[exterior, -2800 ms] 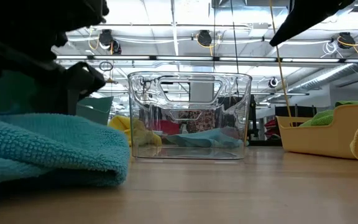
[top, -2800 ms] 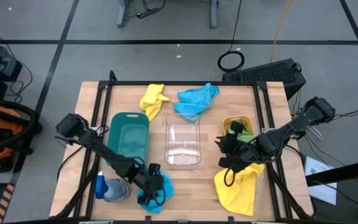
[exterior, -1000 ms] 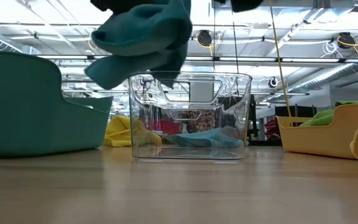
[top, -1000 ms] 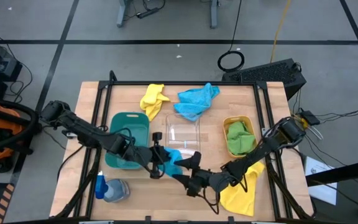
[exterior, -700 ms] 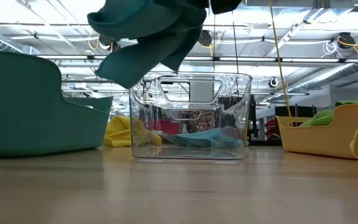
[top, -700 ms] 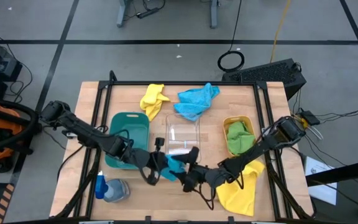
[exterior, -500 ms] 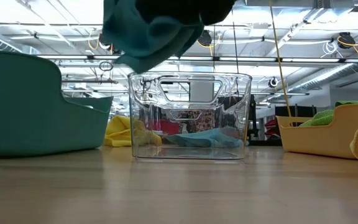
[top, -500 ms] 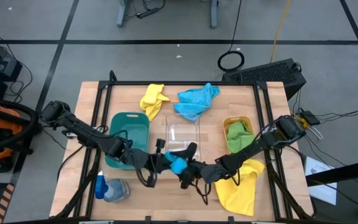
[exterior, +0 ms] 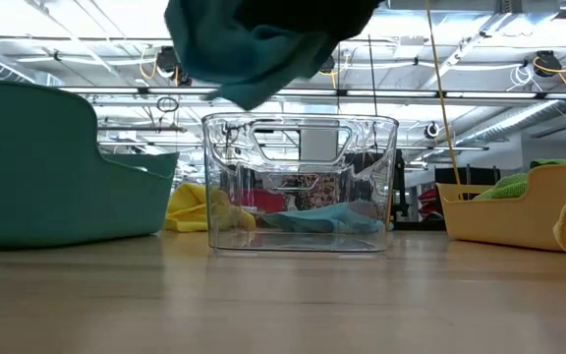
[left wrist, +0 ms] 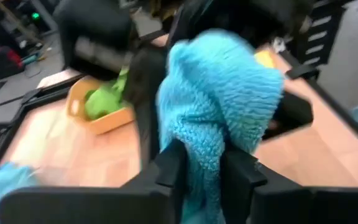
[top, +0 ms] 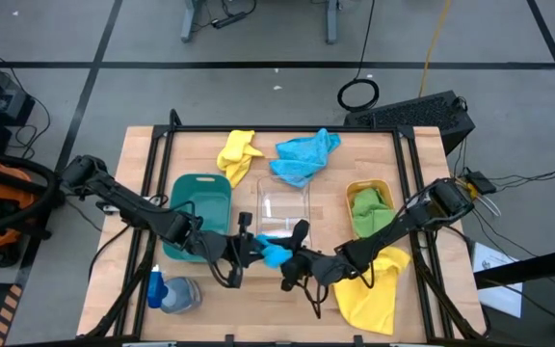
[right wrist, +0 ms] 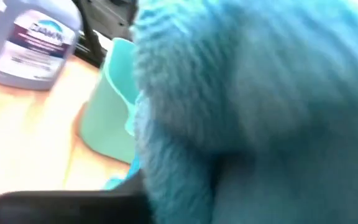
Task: Sort microfiber towel by color & place in baskets
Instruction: Put the bottom blue microfiber towel into the transparent bin
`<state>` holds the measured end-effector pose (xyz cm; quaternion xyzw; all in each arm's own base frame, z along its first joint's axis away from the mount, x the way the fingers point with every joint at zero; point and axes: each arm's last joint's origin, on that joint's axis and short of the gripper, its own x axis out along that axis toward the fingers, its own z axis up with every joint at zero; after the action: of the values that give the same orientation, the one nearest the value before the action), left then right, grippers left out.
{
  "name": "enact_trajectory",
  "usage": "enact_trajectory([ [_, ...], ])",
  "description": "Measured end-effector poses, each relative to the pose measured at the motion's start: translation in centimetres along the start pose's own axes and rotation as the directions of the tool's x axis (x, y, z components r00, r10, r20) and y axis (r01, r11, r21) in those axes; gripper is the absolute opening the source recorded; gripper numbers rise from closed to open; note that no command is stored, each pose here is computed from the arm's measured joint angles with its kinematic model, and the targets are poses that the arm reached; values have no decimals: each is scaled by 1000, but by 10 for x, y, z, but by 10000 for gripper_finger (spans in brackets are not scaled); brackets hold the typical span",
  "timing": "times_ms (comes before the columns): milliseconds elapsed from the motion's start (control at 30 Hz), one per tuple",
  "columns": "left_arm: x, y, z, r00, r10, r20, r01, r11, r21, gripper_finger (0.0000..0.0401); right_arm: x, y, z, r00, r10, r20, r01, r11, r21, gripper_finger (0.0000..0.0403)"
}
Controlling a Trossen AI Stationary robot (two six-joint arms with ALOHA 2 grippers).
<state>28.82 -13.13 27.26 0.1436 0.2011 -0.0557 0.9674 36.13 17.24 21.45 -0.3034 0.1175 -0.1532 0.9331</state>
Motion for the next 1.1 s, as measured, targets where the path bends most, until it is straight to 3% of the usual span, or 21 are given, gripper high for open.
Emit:
enact_trajectory([
  [100, -4, 2, 0, 1000, 16, -18, -17, 1000, -21, 117, -10, -4, 8, 999, -36, -6, 36, 999, -38, 34],
  [167, -7, 3, 0, 999, 21, -27, -22, 999, -33, 141, -17, -9, 13, 999, -49, -15, 48, 997, -63, 15],
  [300, -7, 2, -6, 995, 50, -82, -52, 999, -15, 188, -28, -30, 25, 997, -79, -17, 78, 996, -45, 26],
  [467, -9, 5, -14, 974, 162, -155, -163, 987, 8, 228, -36, -60, 33, 996, -83, -29, 82, 996, -43, 11],
  [567, -10, 5, -19, 961, 189, -201, -189, 982, 20, 236, -34, -85, 34, 998, -65, -22, 66, 997, 43, 9],
  [667, -11, 5, -23, 952, 190, -240, -191, 981, 17, 237, -23, -102, 24, 999, 21, -43, -15, 991, 131, 15],
  [833, -13, 2, -26, 947, 181, -265, -177, 983, 40, 238, 1, -118, -11, 965, 188, -183, -134, 953, 271, 20],
  [1000, -13, 2, -25, 949, 180, -260, -176, 984, 39, 238, 19, -136, -34, 940, 200, -276, -90, 927, 365, 20],
  [1100, -13, 2, -25, 949, 180, -259, -176, 984, 38, 238, 27, -145, -43, 920, 294, -260, -167, 893, 418, 20],
])
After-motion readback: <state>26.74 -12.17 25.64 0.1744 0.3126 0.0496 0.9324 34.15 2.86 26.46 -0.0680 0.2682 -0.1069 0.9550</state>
